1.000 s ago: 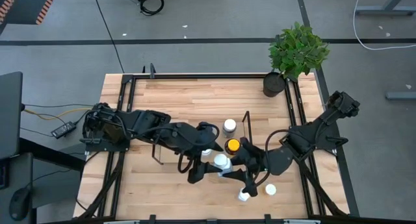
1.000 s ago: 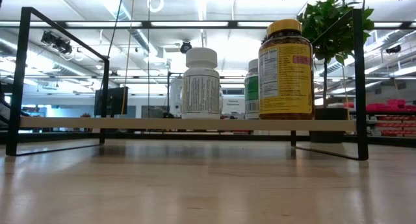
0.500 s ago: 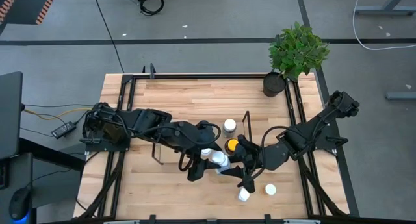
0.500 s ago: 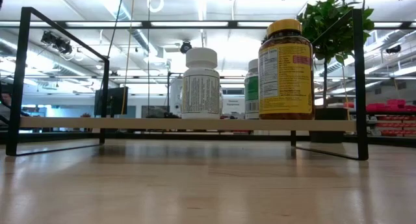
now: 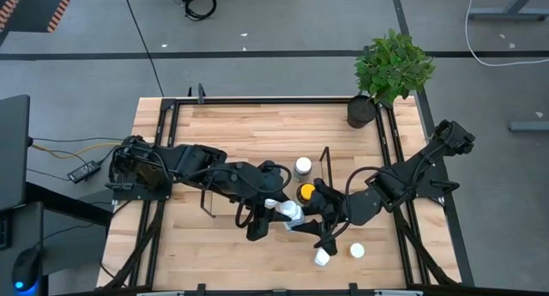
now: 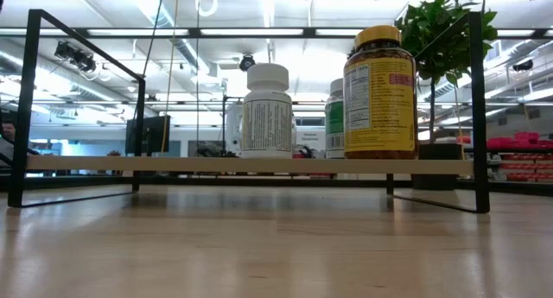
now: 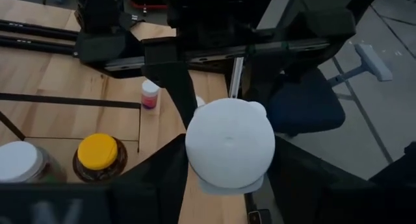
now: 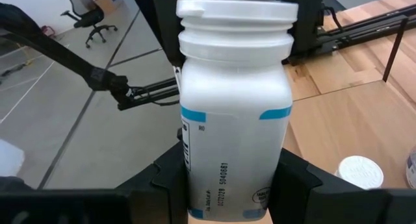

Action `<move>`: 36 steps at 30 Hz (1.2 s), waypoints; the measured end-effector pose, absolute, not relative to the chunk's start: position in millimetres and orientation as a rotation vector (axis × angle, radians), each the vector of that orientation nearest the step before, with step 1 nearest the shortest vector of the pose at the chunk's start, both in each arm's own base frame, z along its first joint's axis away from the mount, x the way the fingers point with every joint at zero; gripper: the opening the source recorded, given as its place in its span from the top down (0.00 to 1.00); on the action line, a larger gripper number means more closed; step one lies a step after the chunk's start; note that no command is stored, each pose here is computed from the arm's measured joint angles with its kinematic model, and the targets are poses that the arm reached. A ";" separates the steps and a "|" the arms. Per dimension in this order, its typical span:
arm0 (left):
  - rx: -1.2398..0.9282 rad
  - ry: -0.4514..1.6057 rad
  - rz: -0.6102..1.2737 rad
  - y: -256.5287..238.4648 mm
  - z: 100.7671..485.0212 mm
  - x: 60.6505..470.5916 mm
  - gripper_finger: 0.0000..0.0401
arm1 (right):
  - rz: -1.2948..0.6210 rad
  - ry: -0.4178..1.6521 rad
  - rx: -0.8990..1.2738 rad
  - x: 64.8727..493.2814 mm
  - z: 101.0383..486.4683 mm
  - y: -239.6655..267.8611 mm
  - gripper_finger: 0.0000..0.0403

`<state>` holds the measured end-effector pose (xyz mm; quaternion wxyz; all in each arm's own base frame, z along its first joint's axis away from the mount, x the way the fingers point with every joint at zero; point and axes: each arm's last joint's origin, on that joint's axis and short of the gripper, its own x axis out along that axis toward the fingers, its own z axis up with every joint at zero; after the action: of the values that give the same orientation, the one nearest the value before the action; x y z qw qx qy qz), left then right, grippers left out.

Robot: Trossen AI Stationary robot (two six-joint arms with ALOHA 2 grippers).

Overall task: Pick and place medicine bottles onto shelf by color
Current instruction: Put the white and blue medicine bottle on the shelf

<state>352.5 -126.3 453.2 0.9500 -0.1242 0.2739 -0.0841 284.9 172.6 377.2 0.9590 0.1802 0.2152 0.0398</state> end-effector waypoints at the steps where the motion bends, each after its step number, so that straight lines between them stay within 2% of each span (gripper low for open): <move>1: -0.254 0.553 -0.172 -126.4 453.5 352.8 0.51 | 0.081 0.436 0.366 284.8 377.5 172.5 0.60; 9: -0.262 0.518 -0.177 -127.0 456.2 354.7 0.45 | 0.080 0.438 0.367 284.6 377.6 172.4 0.60; 26: -0.264 0.520 -0.182 -127.8 455.0 356.3 0.51 | 0.077 0.443 0.378 284.6 377.0 172.4 0.60; 36: -0.275 0.548 -0.215 -130.5 449.5 360.6 0.48 | 0.087 0.459 0.383 284.6 375.0 173.2 0.60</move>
<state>360.6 -130.5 449.5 0.9477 -0.1349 0.2694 -0.1057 284.6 173.2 375.0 0.9547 0.1888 0.2260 0.0430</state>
